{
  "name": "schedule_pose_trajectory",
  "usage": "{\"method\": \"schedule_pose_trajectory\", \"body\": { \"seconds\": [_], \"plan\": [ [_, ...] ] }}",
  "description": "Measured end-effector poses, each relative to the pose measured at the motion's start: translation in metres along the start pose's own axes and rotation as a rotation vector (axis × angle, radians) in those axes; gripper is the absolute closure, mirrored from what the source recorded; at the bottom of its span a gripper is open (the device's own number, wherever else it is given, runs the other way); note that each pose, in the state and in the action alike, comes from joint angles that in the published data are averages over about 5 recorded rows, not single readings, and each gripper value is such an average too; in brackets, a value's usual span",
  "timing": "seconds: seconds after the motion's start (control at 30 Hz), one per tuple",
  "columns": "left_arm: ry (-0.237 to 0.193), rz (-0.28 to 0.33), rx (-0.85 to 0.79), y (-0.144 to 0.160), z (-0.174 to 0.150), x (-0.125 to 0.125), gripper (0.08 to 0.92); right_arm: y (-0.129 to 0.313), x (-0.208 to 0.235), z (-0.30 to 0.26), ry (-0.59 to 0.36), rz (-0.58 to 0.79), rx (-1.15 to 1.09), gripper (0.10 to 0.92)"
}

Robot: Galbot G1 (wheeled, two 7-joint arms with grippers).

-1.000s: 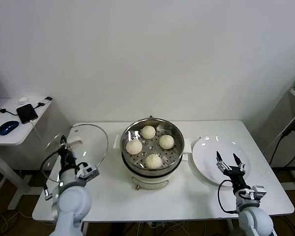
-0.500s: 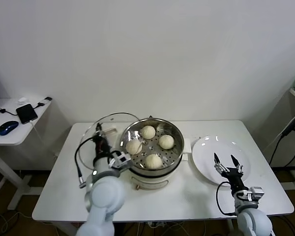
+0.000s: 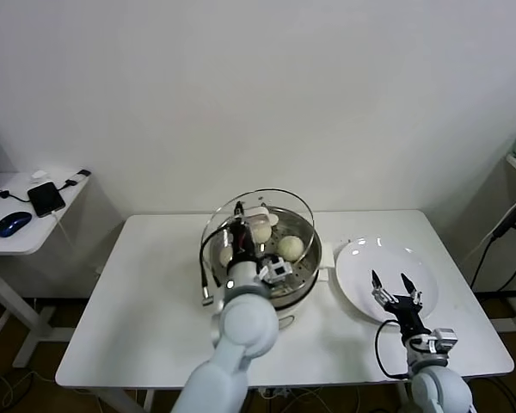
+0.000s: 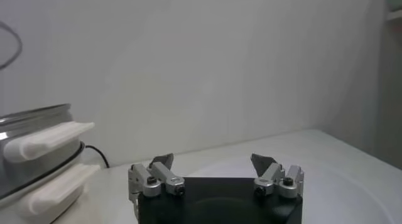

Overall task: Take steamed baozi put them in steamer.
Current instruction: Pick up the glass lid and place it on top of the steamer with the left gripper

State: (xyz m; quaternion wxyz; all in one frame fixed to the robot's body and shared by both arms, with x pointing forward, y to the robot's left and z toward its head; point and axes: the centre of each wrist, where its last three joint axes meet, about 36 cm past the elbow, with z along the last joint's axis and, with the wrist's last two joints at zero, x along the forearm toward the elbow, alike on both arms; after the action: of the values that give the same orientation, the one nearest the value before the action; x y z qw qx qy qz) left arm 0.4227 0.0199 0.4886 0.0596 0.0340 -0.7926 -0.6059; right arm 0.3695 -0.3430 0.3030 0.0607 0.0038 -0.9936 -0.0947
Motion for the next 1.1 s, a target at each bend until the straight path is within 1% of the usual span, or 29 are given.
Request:
{"method": "schedule_pose_trajectory", "body": {
  "seconds": [0.23, 0.43, 0.73, 1.1],
  "plan": [
    [-0.015, -0.008, -0.088, -0.026, -0.012, -0.010, 0.837, 0.001, -0.002, 0.000, -0.002, 0.002, -0.002, 0.199],
    [-0.019, -0.010, -0.141, -0.042, -0.017, -0.017, 0.837, 0.001, -0.002, 0.001, -0.001, 0.005, -0.004, 0.200],
    [-0.011, -0.014, -0.185, -0.051, -0.018, -0.021, 0.837, 0.000, -0.002, 0.003, 0.004, 0.008, -0.004, 0.200],
    [-0.005, 0.008, -0.219, -0.063, -0.017, -0.019, 0.837, 0.001, -0.005, 0.004, 0.004, 0.007, -0.005, 0.199]
  ]
}}
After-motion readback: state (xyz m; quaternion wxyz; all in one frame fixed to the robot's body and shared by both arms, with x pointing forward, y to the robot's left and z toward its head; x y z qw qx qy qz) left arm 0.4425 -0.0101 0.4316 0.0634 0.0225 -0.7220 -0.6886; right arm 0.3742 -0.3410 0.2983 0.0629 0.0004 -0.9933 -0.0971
